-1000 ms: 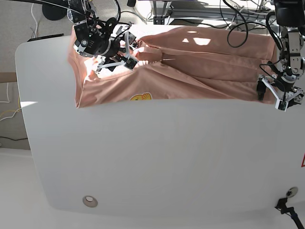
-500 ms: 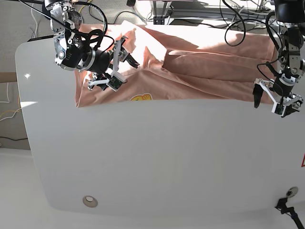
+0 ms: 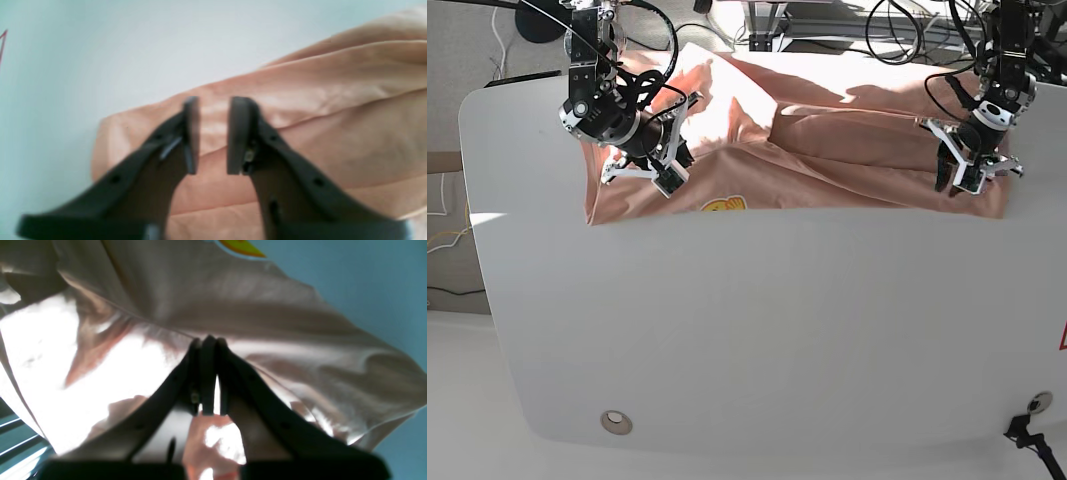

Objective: Fold the T-shirt properly
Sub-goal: 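Grasp the shirt edge with the right gripper and tuck it inward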

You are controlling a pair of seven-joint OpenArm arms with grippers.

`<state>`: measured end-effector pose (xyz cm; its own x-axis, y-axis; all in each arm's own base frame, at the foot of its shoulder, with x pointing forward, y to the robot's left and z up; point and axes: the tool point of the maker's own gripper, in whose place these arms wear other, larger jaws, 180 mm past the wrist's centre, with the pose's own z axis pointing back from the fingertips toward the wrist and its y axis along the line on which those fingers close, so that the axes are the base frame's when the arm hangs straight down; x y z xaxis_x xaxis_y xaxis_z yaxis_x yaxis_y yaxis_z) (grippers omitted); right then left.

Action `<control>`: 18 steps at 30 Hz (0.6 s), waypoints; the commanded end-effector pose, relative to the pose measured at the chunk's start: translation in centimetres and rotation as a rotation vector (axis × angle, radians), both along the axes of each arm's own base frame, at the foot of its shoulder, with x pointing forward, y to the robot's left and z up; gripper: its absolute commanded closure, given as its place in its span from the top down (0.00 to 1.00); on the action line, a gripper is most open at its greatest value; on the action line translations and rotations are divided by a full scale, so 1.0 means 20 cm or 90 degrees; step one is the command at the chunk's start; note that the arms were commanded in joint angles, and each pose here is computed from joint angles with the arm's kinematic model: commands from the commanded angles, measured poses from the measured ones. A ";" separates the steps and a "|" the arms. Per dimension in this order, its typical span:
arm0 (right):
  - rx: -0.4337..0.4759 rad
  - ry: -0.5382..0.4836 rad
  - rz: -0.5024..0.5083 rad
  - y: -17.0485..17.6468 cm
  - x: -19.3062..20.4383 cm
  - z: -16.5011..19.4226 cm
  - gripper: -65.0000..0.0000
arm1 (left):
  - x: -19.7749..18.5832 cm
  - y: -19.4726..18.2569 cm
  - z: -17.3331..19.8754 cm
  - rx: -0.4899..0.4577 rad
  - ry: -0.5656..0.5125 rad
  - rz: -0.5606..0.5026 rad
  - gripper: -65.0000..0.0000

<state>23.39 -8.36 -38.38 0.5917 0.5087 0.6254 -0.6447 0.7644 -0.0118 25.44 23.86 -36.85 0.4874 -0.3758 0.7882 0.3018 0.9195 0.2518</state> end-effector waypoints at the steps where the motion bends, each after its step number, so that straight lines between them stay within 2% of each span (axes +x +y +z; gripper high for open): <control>1: 0.010 -0.010 0.000 0.00 0.00 0.02 0.00 | -0.01 0.03 0.03 0.014 -0.010 0.001 0.01; 6: 0.008 0.047 -0.005 -0.01 -0.09 -0.11 0.00 | -0.11 0.09 -0.12 0.014 0.048 0.022 0.04; 8: 0.026 0.059 -0.010 -0.01 -0.10 -0.17 0.00 | -0.15 0.13 -0.21 0.013 0.080 0.039 0.04; 12: 0.054 0.081 -0.025 -0.04 -0.12 -0.29 0.00 | -0.10 0.15 -0.30 0.008 0.102 0.048 0.04; 16: 0.048 0.085 -0.037 -0.11 -0.02 -0.34 0.00 | 0.02 0.21 -0.32 0.001 0.093 0.074 0.04; 18: 0.052 0.070 -0.058 -0.17 0.05 -0.34 0.00 | 0.07 0.16 -0.35 -0.004 0.096 0.058 0.04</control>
<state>25.36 -8.48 -42.92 0.6392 0.3284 0.6954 -0.6001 0.7785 0.1840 27.91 26.92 -42.50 0.5786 -0.2922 0.7615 0.2266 0.9545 0.1941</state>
